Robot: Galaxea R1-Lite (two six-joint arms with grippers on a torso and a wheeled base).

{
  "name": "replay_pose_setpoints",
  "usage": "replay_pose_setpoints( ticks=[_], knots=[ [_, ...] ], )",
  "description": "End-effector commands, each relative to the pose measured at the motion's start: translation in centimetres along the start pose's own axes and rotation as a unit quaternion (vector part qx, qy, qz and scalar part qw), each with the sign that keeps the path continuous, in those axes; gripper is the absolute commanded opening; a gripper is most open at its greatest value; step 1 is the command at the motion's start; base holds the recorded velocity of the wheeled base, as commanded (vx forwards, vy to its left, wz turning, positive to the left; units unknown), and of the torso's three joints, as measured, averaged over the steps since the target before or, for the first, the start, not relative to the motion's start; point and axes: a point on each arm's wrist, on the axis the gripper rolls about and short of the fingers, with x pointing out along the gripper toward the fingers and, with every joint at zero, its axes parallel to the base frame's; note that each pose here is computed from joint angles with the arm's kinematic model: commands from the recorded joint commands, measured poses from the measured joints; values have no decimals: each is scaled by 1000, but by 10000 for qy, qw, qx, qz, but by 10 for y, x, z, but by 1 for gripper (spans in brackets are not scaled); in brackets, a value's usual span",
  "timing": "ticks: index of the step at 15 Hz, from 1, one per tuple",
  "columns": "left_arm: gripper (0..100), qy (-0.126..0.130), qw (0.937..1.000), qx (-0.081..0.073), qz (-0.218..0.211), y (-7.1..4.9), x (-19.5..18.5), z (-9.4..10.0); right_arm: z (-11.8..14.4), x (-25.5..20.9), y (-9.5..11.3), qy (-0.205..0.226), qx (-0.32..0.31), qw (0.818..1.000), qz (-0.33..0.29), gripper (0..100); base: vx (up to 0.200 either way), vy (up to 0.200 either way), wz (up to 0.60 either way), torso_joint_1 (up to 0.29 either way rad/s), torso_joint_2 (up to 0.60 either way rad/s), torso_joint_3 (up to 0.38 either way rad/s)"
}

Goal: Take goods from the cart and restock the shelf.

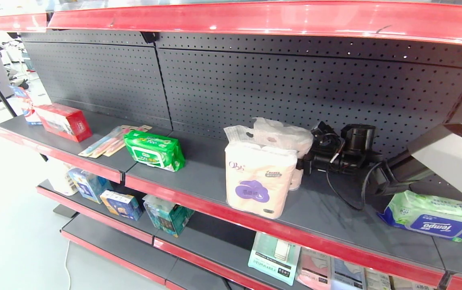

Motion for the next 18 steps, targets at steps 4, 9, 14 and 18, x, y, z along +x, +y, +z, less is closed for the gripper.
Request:
replay_pose_setpoints(
  ticks=[4, 9, 14, 18],
  knots=[
    [100, 3, 10000, 0, 1, 0, 0, 0, 4, -1, 0, -30, 21, 10000, -11, 100, 0, 0, 0, 0, 0, 0],
    [100, 3, 10000, 0, 1, 0, 0, 0, 14, -12, 0, -82, -27, 9999, -81, 100, 0, 0, 0, 0, 0, 0],
    [100, 3, 10000, 0, 1, 0, 0, 0, 28, -39, 13, -48, 26, 9999, -163, 100, 0, 0, 0, 0, 0, 0],
    [100, 3, 10000, 0, 1, 0, 0, 0, 38, -69, 20, -32, 57, 9994, -342, 100, 0, 0, 0, 0, 0, 0]
  ],
)
